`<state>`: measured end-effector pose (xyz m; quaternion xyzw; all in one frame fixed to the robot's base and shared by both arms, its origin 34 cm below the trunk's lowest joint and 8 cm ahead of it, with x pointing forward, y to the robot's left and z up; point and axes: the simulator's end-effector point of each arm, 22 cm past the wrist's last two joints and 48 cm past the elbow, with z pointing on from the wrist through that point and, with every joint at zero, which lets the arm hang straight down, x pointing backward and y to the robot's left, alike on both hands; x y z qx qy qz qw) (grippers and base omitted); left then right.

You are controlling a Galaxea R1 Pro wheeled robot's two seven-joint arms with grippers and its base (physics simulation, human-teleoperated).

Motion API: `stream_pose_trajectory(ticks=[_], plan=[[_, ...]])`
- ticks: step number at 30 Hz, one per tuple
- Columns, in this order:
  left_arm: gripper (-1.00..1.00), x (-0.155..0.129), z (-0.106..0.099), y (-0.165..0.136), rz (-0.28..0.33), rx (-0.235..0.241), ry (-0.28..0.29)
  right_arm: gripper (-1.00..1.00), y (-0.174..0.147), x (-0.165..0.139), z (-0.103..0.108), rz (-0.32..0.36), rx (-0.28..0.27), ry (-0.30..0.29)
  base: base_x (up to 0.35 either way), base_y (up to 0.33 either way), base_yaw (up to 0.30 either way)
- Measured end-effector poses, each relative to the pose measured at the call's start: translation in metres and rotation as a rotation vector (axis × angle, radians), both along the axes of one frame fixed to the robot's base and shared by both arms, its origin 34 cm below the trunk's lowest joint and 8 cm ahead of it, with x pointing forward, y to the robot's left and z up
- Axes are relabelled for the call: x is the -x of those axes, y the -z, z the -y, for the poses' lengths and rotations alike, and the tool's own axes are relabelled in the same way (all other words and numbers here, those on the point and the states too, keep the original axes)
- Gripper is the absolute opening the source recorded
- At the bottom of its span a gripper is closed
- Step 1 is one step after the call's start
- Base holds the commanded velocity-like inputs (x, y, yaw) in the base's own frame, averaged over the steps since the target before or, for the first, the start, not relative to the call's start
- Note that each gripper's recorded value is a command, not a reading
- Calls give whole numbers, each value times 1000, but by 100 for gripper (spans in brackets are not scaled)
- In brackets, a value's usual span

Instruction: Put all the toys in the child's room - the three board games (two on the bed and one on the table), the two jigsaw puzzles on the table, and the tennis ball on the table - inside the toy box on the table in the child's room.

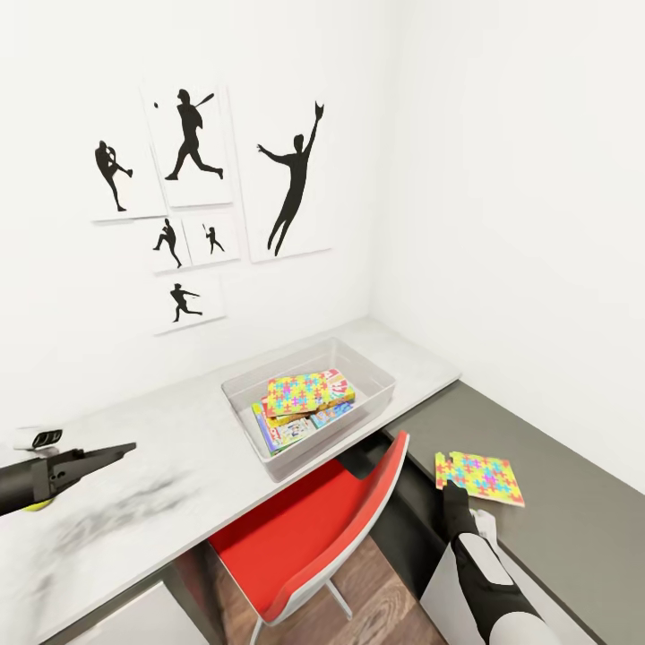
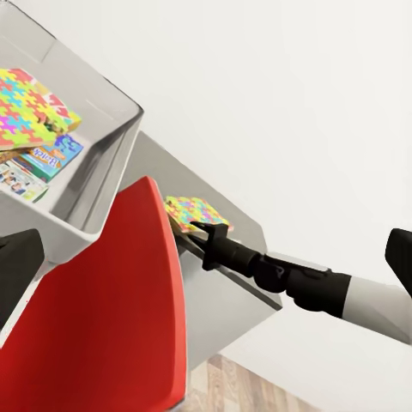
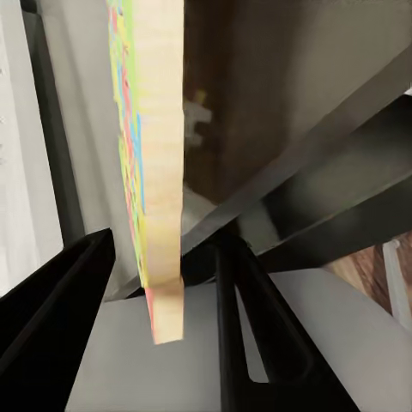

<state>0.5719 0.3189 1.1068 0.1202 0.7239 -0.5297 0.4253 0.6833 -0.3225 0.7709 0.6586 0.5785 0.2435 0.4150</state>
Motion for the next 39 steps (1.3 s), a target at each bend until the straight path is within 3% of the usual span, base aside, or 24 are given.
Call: stream_pose_trajectory(ticks=[7, 12, 17, 23, 27, 31, 33, 36, 39], plan=[[100, 4, 4, -12, 8, -8, 10, -100, -11, 0, 1, 14, 4, -22, 0, 0, 0], [100, 5, 4, -18, 9, -10, 10, -100, -14, 2, -4, 22, -29, -81, 0, 0, 0], [100, 6, 4, -23, 10, -11, 10, -100, -42, -10, -6, 132, -16, -108, 0, 0, 0], [100, 8, 4, -29, 8, -11, 12, -100, -101, -36, -6, 271, -10, -153, 0, 0, 0], [100, 11, 11, -29, -1, -14, 33, -100, -129, -35, -16, 317, -32, -295, 0, 0, 0], [100, 13, 13, -32, -4, -15, 39, -100, -149, -29, -21, 327, 1, -424, 0, 0, 0], [100, 13, 14, -33, -4, -16, 40, -100, -166, -23, -30, 335, 15, -536, 0, 0, 0], [100, 14, 14, -36, -4, -16, 41, -100, -187, -16, -40, 343, 23, -654, 0, 0, 0], [100, 15, 14, -38, -4, -16, 41, -100, -190, -2, -38, 322, 22, -724, 0, 0, 0]])
